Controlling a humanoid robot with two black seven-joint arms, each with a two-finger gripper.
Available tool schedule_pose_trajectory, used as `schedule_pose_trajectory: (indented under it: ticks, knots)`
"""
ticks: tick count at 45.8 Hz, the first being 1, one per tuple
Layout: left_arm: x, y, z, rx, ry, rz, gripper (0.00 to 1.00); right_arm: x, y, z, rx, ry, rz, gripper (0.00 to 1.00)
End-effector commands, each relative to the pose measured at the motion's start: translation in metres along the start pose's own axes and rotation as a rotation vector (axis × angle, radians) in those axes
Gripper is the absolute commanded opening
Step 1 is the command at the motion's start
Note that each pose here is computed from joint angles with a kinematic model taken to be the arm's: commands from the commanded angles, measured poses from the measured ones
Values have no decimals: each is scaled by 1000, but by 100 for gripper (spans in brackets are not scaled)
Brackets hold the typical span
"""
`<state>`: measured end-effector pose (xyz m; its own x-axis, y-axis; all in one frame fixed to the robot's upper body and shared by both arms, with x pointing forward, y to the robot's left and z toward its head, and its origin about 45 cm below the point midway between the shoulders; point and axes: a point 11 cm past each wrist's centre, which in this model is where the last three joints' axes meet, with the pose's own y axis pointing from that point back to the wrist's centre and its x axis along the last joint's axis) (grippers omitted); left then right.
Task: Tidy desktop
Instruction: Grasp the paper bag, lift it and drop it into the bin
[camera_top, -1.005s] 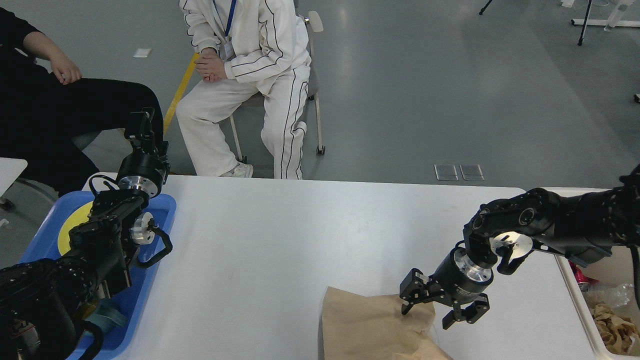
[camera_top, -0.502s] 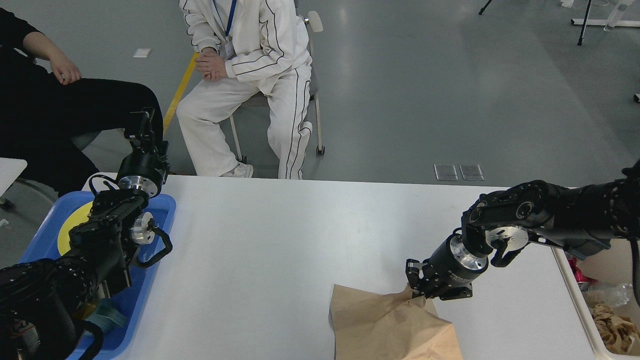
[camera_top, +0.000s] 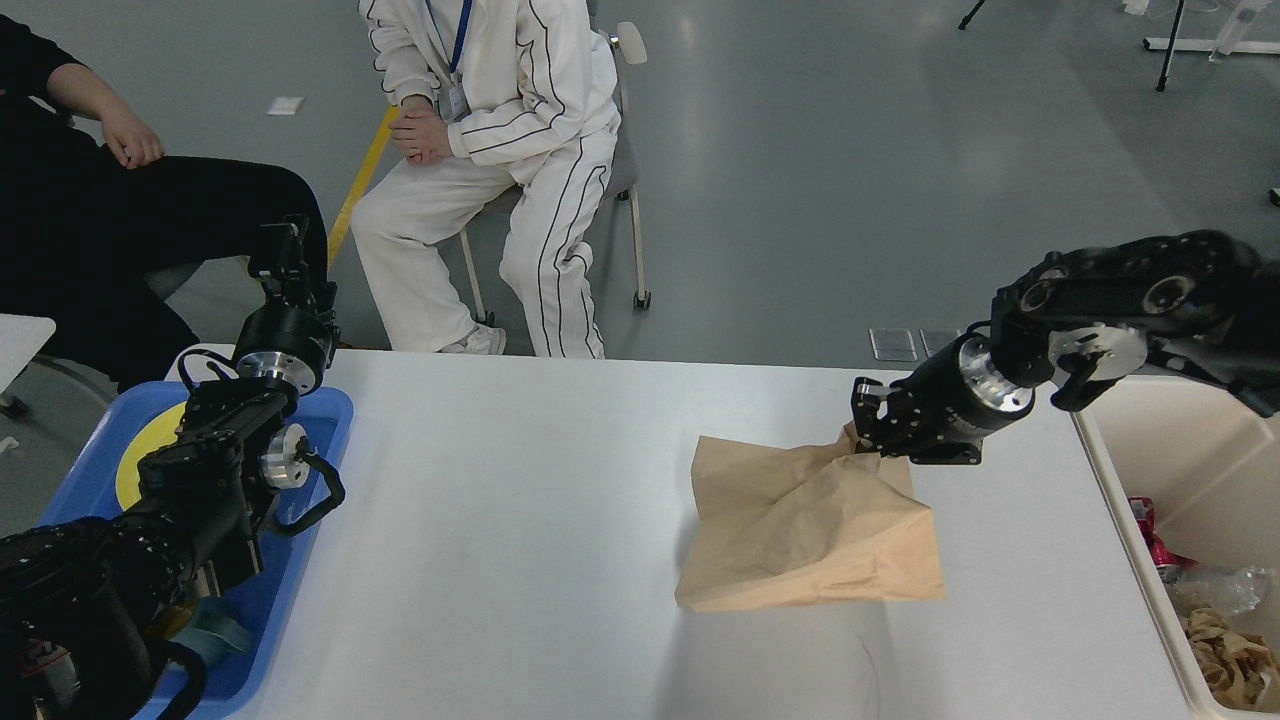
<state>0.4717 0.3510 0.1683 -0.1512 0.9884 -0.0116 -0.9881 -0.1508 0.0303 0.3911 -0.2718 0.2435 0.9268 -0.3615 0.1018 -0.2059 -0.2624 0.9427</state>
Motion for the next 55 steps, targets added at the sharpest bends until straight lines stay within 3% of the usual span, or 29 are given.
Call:
schedule_pose_trajectory:
  ticks: [1, 12, 21, 30, 35, 40, 50, 55]
  knots:
    - [0, 0, 0, 0, 0, 0, 97, 23, 45, -1, 41, -14, 65, 0]
    - [0, 0, 0, 0, 0, 0, 97, 67, 123, 17, 121, -98, 272, 0]
    - [0, 0, 0, 0, 0, 0, 97, 87, 149, 73, 123, -238, 395, 0]
    - [0, 0, 0, 0, 0, 0, 97, 93, 106, 209, -100, -492, 587, 0]
    - [0, 0, 0, 0, 0, 0, 97, 77, 77, 268, -167, -669, 690, 0]
    - [0, 0, 0, 0, 0, 0, 97, 56, 59, 300, -193, -789, 731, 0]
    - [0, 0, 0, 0, 0, 0, 97, 37, 72, 366, -337, -855, 851, 0]
    - [0, 0, 0, 0, 1, 1, 97, 41, 70, 375, -385, -828, 903, 0]
